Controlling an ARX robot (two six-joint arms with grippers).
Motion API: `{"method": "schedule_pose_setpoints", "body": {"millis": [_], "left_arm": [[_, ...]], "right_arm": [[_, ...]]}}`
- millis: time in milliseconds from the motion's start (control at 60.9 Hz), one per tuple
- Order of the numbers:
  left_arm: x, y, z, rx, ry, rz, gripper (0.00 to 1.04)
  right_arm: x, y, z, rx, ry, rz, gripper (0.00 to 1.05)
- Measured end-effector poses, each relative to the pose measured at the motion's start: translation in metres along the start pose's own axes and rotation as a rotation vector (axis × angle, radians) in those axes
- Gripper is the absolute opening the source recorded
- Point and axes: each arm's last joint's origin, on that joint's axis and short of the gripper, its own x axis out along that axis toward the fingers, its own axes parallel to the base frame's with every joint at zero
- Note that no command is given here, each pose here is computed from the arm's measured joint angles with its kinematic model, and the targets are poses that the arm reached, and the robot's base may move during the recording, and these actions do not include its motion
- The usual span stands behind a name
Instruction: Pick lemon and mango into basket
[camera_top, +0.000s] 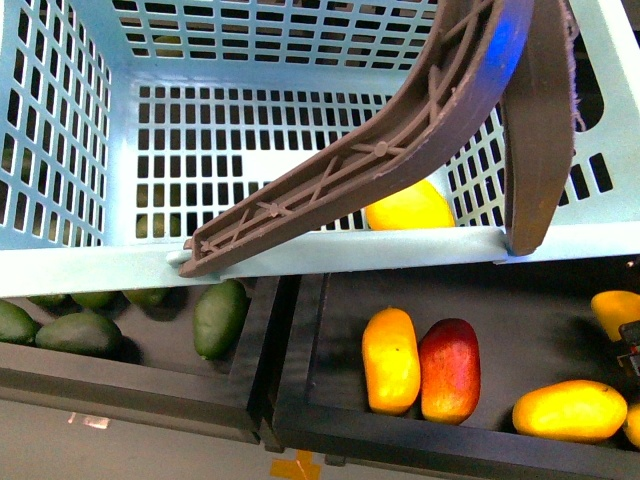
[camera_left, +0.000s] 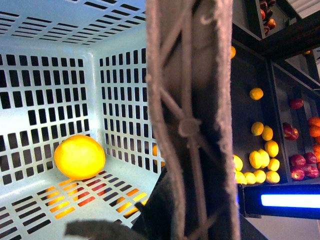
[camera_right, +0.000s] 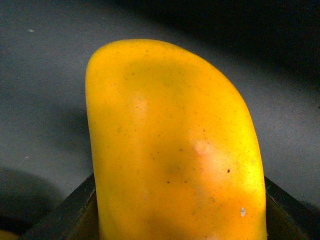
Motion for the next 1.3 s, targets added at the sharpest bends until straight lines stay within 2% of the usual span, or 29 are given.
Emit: {"method": "schedule_pose_setpoints", "body": {"millis": [263,525,755,820,1001,1083,1296], "left_arm": [[0.0,0.0,0.0,0.0,0.0,0.0,0.04],[0.0,0.0,0.0,0.0,0.0,0.0,0.04],[0.0,0.0,0.0,0.0,0.0,0.0,0.04],[0.0,0.0,0.0,0.0,0.0,0.0,0.04],[0.0,0.0,0.0,0.0,0.002,-0.002,0.04],[0.0,0.0,0.0,0.0,0.001,-0.001,0.04],[0.0,0.0,0.0,0.0,-0.001,0.001,0.04]], "right_arm": [[-0.064,-0.007,0.023,0.052,-0.21,0.084,0.65],[-0.141,-0.009,0.03,0.173,-0.427,0.207,0.65],[-0.2,-0.008,0.042,0.257,-0.6,0.237,0.65],[-0.215,-0.002,0.048,0.274,-0.644,0.256,0.65],[-0.266,0.045,0.074,0.303,-0.786,0.352,0.64],[-0.273,0.058,0.082,0.316,-0.808,0.378,0.64],[-0.274,0.102,0.109,0.383,-0.784,0.357,0.64]]}}
